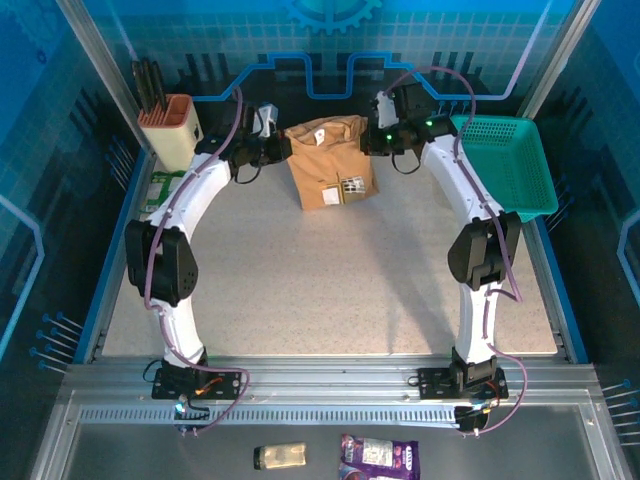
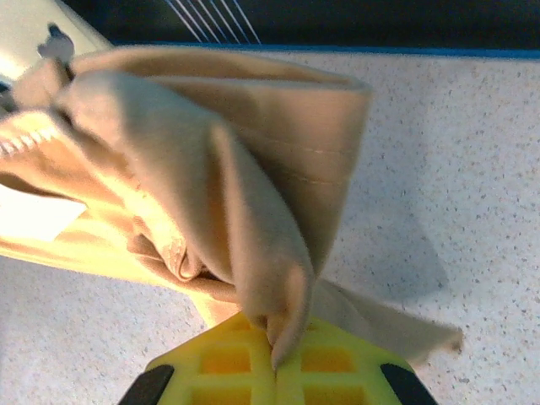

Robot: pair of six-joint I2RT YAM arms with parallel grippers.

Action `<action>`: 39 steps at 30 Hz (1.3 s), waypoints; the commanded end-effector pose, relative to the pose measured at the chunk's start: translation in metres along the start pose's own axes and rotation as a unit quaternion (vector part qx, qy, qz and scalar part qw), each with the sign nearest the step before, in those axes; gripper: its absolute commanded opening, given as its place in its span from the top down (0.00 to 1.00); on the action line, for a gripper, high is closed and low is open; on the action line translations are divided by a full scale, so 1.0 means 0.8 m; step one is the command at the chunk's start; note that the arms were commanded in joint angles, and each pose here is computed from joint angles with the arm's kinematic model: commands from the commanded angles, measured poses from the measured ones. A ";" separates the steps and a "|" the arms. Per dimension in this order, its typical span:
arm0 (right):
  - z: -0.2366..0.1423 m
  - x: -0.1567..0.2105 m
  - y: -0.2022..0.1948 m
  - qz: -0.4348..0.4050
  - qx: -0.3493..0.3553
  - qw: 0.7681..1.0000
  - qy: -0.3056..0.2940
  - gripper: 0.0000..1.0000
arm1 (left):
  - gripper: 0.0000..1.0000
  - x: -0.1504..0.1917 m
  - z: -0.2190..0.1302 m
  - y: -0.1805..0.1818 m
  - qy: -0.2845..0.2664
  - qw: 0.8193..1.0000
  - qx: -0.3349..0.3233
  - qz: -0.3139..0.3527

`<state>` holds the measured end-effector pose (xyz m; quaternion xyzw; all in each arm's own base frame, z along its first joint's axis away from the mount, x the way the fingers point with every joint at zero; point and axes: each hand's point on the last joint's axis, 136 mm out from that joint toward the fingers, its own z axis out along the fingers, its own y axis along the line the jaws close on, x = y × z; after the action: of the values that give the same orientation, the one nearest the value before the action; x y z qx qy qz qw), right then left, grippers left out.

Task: Fold the inside-out t-shirt

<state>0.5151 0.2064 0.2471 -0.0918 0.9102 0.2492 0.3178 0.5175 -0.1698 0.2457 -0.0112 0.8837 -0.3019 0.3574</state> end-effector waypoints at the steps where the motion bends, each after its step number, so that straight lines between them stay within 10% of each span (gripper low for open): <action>1: -0.006 0.025 0.002 -0.026 -0.020 0.999 0.006 1.00 | 1.00 0.006 -0.025 -0.026 -0.020 0.998 0.056 0.038; 25: -0.030 0.318 0.072 -0.025 -0.049 0.990 0.130 1.00 | 1.00 0.261 -0.091 -0.011 0.077 0.989 0.125 -0.018; 39: -0.004 0.317 0.036 0.019 0.012 0.988 0.152 1.00 | 1.00 0.242 -0.049 0.023 0.081 0.995 0.052 -0.007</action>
<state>0.2908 0.2295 0.1030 -0.1264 0.9484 0.2353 0.1710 0.3371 -0.1802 0.1381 0.0205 0.8888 -0.3674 0.2732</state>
